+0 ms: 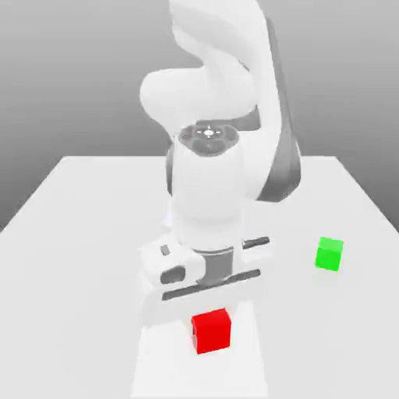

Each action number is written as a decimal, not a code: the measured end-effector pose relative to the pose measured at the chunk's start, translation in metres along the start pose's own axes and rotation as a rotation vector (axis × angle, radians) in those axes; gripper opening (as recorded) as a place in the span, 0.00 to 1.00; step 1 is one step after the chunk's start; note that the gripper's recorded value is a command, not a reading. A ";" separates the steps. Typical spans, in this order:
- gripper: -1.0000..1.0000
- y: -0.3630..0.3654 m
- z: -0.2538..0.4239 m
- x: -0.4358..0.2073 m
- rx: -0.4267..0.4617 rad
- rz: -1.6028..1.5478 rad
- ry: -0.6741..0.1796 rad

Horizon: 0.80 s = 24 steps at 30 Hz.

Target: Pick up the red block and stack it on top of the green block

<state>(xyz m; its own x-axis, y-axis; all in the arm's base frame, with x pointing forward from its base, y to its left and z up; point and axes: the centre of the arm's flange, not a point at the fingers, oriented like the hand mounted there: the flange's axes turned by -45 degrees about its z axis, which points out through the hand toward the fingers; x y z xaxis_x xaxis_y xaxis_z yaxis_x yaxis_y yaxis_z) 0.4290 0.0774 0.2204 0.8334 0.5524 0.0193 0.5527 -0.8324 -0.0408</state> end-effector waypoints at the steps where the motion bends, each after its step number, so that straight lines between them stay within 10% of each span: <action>1: 0.00 -0.030 -0.002 0.006 0.010 -0.095 0.002; 15: 0.00 -0.282 -0.020 -0.065 0.024 -1.167 -0.013; 24: 0.00 -0.324 0.017 -0.108 -0.031 -1.478 -0.052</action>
<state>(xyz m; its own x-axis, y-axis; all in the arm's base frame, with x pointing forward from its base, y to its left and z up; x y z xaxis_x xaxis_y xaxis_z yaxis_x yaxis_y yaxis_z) 0.1598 0.2882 0.2150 -0.4736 0.8807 -0.0117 0.8807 0.4737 0.0041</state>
